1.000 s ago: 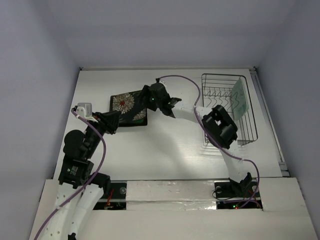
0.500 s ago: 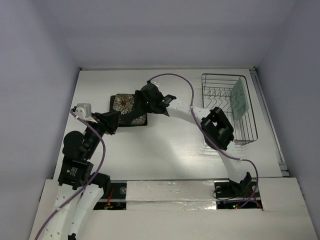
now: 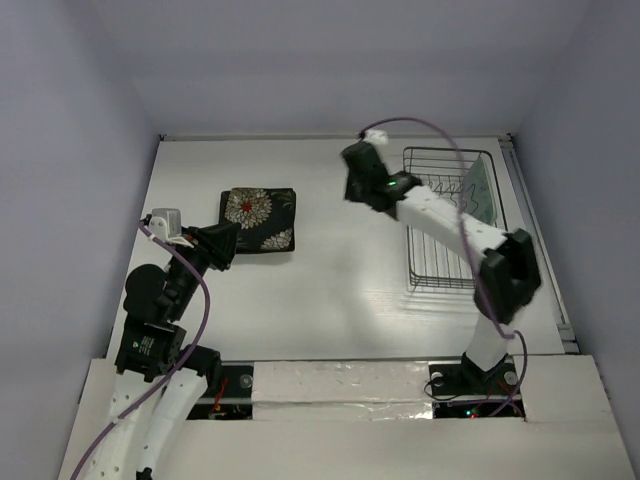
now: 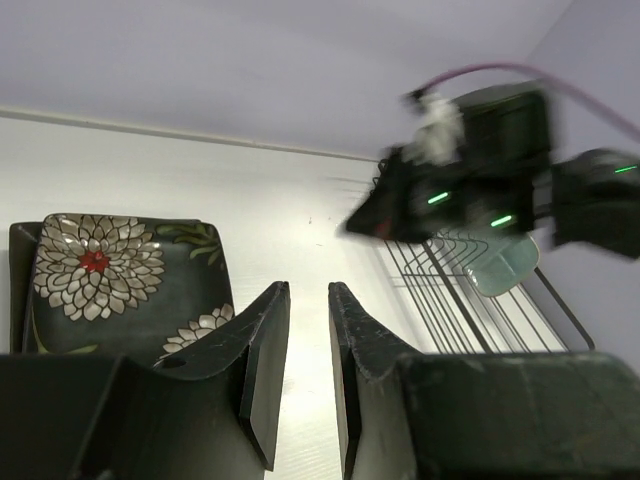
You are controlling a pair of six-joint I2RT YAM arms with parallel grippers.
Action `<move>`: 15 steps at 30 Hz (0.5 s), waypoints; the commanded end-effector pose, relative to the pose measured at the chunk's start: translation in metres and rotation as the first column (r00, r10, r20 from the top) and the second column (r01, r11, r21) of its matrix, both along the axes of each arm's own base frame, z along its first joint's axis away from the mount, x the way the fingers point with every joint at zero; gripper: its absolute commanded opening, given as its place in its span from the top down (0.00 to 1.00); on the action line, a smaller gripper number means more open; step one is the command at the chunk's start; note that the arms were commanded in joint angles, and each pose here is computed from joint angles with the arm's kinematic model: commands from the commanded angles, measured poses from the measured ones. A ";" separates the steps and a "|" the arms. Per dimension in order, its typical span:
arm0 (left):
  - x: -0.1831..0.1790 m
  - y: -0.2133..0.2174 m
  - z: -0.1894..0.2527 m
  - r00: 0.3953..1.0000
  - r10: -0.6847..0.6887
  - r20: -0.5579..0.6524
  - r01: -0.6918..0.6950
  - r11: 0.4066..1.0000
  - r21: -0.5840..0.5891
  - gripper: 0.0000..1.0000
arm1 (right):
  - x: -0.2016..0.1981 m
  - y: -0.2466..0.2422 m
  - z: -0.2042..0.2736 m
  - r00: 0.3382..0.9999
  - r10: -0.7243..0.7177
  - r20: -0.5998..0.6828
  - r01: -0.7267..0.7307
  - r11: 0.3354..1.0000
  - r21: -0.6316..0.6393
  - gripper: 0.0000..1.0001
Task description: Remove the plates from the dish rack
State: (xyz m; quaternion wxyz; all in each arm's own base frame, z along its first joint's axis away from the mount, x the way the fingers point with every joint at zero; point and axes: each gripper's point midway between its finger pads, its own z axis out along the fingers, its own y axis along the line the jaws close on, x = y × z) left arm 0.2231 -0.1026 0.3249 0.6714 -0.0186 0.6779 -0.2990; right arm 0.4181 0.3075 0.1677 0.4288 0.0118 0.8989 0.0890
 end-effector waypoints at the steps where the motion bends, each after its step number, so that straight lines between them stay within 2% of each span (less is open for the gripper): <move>1: -0.006 -0.001 0.024 0.997 -0.011 0.074 0.012 1.000 -0.015 0.80 | 0.015 -0.130 0.072 0.955 -0.244 0.168 0.256 0.965 -0.052 1.00; 2: -0.006 -0.001 0.024 0.997 -0.011 0.074 0.012 1.000 -0.015 0.80 | 0.006 -0.159 0.100 0.933 -0.289 0.216 0.301 0.953 -0.022 1.00; 3: -0.006 -0.001 0.024 0.997 -0.011 0.074 0.012 1.000 -0.013 0.80 | 0.004 -0.204 0.094 0.904 -0.369 0.215 0.387 0.921 -0.051 1.00; 5: -0.006 0.000 0.025 0.997 -0.010 0.077 0.011 1.000 -0.016 0.80 | -0.010 -0.250 0.112 0.865 -0.435 0.248 0.460 0.887 -0.046 1.00; 6: -0.006 -0.001 0.025 0.997 -0.010 0.075 0.011 1.000 -0.015 0.80 | -0.013 -0.286 0.107 0.832 -0.499 0.241 0.528 0.847 -0.067 1.00; 8: -0.004 0.000 0.024 0.997 -0.006 0.073 0.007 1.000 -0.013 0.80 | -0.022 -0.317 0.105 0.802 -0.550 0.232 0.583 0.806 -0.104 0.95; 10: -0.004 -0.003 0.022 0.998 -0.016 0.063 0.017 1.000 -0.012 0.80 | -0.029 -0.356 0.097 0.756 -0.619 0.216 0.652 0.744 -0.149 0.70; 11: -0.004 -0.003 0.022 0.998 -0.016 0.063 0.016 1.000 -0.009 0.80 | -0.029 -0.365 0.091 0.758 -0.622 0.197 0.651 0.740 -0.167 0.60; 12: -0.004 -0.005 0.022 0.998 -0.025 0.061 0.026 1.000 -0.010 0.80 | -0.027 -0.370 0.082 0.767 -0.618 0.176 0.642 0.742 -0.194 0.45; 13: -0.004 -0.005 0.022 0.998 -0.025 0.062 0.025 1.000 -0.009 0.80 | -0.027 -0.378 0.076 0.763 -0.625 0.165 0.646 0.732 -0.215 0.38; 15: -0.005 -0.007 0.022 0.998 -0.031 0.059 0.032 0.999 -0.010 0.80 | -0.027 -0.396 0.058 0.758 -0.641 0.121 0.648 0.719 -0.249 0.33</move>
